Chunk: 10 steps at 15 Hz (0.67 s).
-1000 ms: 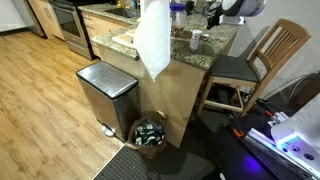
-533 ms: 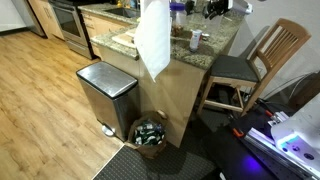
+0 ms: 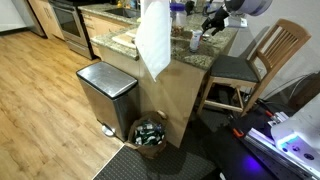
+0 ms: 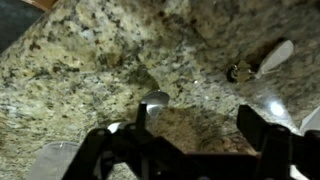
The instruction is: Pick up the silver spoon from the countertop and place it on top of the container with a blue lid
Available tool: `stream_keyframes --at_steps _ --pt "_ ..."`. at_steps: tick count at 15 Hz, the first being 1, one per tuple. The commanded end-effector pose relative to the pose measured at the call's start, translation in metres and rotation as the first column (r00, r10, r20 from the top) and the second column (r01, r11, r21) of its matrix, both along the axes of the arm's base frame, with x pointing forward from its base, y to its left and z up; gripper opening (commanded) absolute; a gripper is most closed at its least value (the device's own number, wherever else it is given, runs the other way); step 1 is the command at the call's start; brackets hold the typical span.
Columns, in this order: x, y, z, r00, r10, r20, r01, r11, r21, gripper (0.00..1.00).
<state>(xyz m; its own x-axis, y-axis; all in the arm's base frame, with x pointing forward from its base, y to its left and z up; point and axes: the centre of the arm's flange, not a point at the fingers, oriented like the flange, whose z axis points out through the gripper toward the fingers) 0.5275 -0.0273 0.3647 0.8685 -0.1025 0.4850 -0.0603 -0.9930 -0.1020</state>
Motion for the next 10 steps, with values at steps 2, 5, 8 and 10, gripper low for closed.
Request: stream_keyframes --at_steps 2,5,8,10 --pt "0.016 -0.005 -0.025 1.000 -0.004 0.006 0.005 0.996 -0.089 1.00" --pt "0.029 -0.010 -0.038 0.999 -0.017 0.028 0.020 0.995 -0.098 1.00" --pt "0.046 -0.011 -0.046 0.998 -0.033 0.058 0.038 0.995 -0.088 1.00" --pt "0.056 -0.011 -0.050 0.996 -0.045 0.073 0.052 0.995 -0.091 1.00"
